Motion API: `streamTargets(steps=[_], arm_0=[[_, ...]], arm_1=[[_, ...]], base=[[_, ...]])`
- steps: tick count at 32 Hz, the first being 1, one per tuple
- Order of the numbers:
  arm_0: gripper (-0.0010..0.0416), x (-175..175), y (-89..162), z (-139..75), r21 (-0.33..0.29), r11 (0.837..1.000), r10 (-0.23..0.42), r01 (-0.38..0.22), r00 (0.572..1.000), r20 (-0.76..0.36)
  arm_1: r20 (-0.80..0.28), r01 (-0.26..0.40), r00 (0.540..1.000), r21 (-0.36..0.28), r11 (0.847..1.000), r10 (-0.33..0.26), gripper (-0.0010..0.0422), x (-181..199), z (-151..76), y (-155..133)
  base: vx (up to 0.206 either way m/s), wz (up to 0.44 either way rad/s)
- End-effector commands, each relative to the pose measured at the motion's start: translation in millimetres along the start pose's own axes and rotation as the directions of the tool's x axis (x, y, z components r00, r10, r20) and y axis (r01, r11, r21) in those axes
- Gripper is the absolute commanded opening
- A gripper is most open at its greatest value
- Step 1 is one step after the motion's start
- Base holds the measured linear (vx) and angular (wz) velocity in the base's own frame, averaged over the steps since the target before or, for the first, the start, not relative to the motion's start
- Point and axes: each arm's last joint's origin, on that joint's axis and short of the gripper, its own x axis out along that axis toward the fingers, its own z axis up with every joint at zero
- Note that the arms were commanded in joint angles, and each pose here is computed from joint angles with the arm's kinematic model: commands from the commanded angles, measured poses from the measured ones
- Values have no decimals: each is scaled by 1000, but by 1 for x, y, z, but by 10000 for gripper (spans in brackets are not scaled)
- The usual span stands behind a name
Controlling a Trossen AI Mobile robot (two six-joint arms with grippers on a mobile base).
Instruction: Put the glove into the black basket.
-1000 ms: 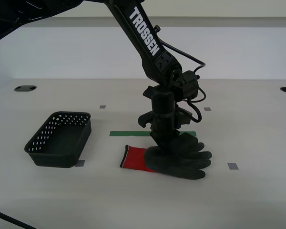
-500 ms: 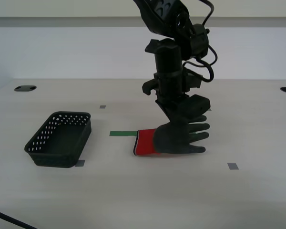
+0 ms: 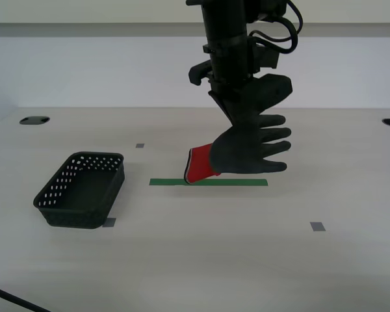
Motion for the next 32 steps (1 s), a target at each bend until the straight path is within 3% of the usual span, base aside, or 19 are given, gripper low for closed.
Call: streamTargets(steps=[1,8,14,17,28,32], arm_0=[[1,0,0,0,0,1000,0,0,1000,0],[1,0,0,0,0,1000,0,0,1000,-1],[1,0,0,-1,0,1000,0,0,1000,-8],[1,0,0,-1,0,1000,0,0,1000,-8],[1,0,0,-1,0,1000,0,0,1000,-14],[1,0,0,-1,0,1000,0,0,1000,-16]], arm_1=[[-17,3,1000,11,1000,-3,-1,-14,-3,0],[-31,-4,999,15,1000,4,-1,-47,-12,12],[-5,-39,999,-67,997,39,-1,-78,-25,47],[-23,-56,998,-129,990,53,-1,-98,-40,73],[-17,-90,996,-235,968,89,-1,-131,-70,116],[-49,-100,995,-313,944,89,-1,-134,-101,134]], base=[[0,0],[0,0],[0,0],[0,0],[0,0],[0,0]])
